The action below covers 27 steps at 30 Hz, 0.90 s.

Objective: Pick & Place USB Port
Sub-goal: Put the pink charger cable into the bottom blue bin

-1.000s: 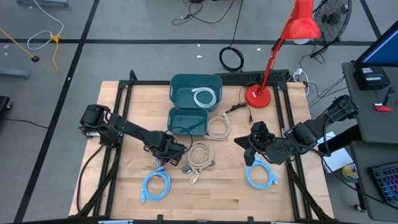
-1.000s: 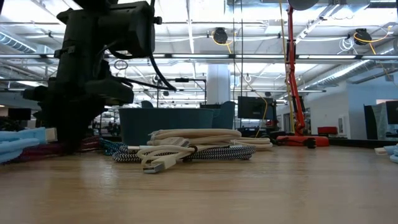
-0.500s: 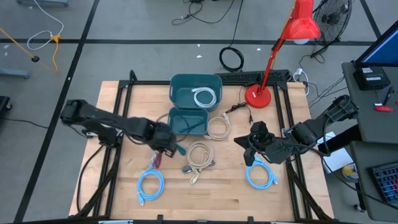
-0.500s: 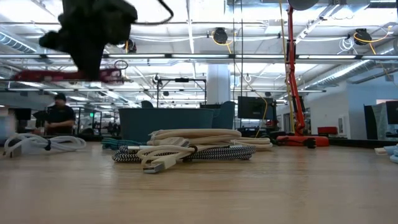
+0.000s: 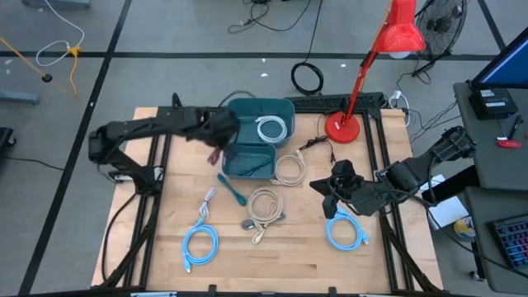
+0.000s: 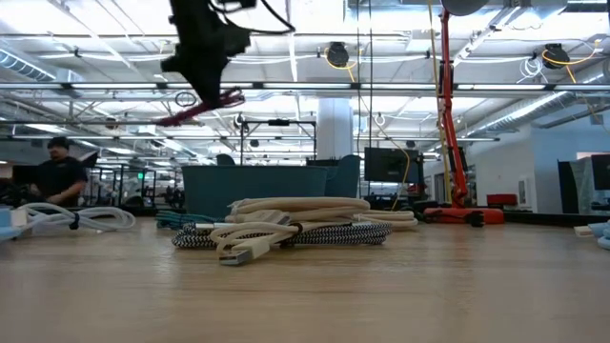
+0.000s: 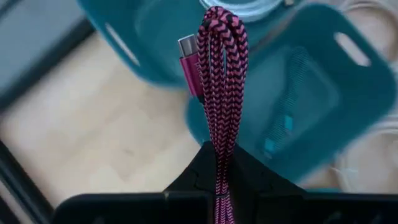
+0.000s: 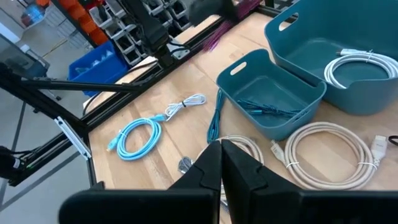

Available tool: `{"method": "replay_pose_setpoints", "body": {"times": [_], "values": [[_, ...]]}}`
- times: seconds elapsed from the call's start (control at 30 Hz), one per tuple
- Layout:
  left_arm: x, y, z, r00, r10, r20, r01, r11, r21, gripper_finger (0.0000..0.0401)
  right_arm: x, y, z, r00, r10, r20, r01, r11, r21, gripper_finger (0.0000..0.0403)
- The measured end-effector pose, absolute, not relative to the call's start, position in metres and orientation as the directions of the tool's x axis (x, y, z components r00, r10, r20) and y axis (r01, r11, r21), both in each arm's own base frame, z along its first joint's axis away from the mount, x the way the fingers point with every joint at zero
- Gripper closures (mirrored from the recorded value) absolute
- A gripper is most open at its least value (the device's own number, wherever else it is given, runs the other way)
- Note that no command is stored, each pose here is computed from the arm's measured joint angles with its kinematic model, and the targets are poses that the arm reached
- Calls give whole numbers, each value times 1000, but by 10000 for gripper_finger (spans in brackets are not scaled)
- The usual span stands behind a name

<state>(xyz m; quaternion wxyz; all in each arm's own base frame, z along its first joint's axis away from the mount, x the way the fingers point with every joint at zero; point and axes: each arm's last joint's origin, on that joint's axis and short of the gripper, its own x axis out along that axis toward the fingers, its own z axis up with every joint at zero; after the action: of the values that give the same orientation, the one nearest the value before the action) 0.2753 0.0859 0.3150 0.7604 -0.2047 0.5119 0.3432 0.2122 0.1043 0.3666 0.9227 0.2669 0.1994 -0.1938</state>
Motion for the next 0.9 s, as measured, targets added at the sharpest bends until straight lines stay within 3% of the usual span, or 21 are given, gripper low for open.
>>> {"method": "replay_pose_setpoints", "body": {"times": [0.13,0.3,0.47,0.73,0.9], "values": [[294,110,298,196,276,-941,-594,797,110,387,212,104,367,846,-251,-471,468,774,427,403],[328,110,278,223,250,-942,-364,918,158,387,212,104,367,846,-251,-471,471,766,437,403],[357,101,262,271,252,-929,-207,958,199,387,212,104,367,845,-252,-471,476,755,451,403],[375,94,221,173,202,-964,-56,979,195,387,212,104,367,845,-255,-470,478,754,450,403],[381,93,207,143,244,-959,-9,969,246,387,212,104,367,844,-256,-470,480,752,452,403]]}}
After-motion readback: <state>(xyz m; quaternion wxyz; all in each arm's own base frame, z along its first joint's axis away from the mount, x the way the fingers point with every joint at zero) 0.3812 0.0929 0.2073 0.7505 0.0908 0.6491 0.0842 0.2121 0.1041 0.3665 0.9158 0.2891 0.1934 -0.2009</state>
